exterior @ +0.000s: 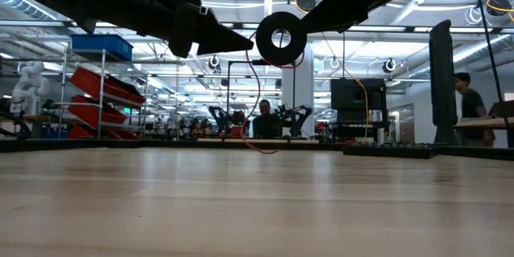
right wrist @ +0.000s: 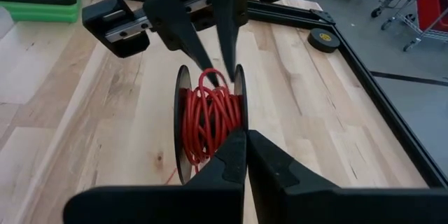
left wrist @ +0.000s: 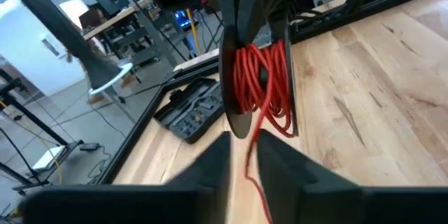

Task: Coil cords
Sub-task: Uncoil the red wire from the spool

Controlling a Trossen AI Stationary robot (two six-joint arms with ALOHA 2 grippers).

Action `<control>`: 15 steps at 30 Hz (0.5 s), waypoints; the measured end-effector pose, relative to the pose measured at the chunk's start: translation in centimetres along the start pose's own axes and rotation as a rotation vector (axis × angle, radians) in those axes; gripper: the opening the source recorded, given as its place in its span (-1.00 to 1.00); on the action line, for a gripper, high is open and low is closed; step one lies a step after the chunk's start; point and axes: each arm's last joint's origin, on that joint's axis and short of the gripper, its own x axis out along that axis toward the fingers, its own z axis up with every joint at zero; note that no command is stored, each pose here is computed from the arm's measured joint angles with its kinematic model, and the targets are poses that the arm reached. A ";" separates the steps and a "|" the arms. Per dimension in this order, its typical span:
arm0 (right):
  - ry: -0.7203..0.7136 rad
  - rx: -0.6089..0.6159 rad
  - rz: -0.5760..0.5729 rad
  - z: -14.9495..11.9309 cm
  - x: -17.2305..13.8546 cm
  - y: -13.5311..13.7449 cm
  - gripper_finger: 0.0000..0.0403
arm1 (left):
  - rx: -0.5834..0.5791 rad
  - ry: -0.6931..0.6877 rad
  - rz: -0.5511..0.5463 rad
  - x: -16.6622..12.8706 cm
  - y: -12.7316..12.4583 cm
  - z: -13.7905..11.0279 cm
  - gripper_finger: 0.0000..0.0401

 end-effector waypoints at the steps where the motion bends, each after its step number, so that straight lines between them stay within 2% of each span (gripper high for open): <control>1: 0.000 0.000 0.000 0.0 0.0 0.0 -1.00 | 0.000 -0.001 0.000 0.0 0.0 0.0 -0.85; 3: 0.000 0.000 0.000 0.0 0.0 0.0 -1.00 | -0.002 -0.004 -0.007 0.0 0.0 0.0 -0.95; 11: 0.001 0.009 -0.005 0.0 0.0 0.0 -1.00 | -0.030 -0.011 -0.012 -0.1 0.0 0.2 -0.98; 15: 0.001 0.018 -0.024 0.0 0.0 -0.1 -1.00 | -0.077 -0.058 -0.011 -0.8 0.3 1.4 -0.99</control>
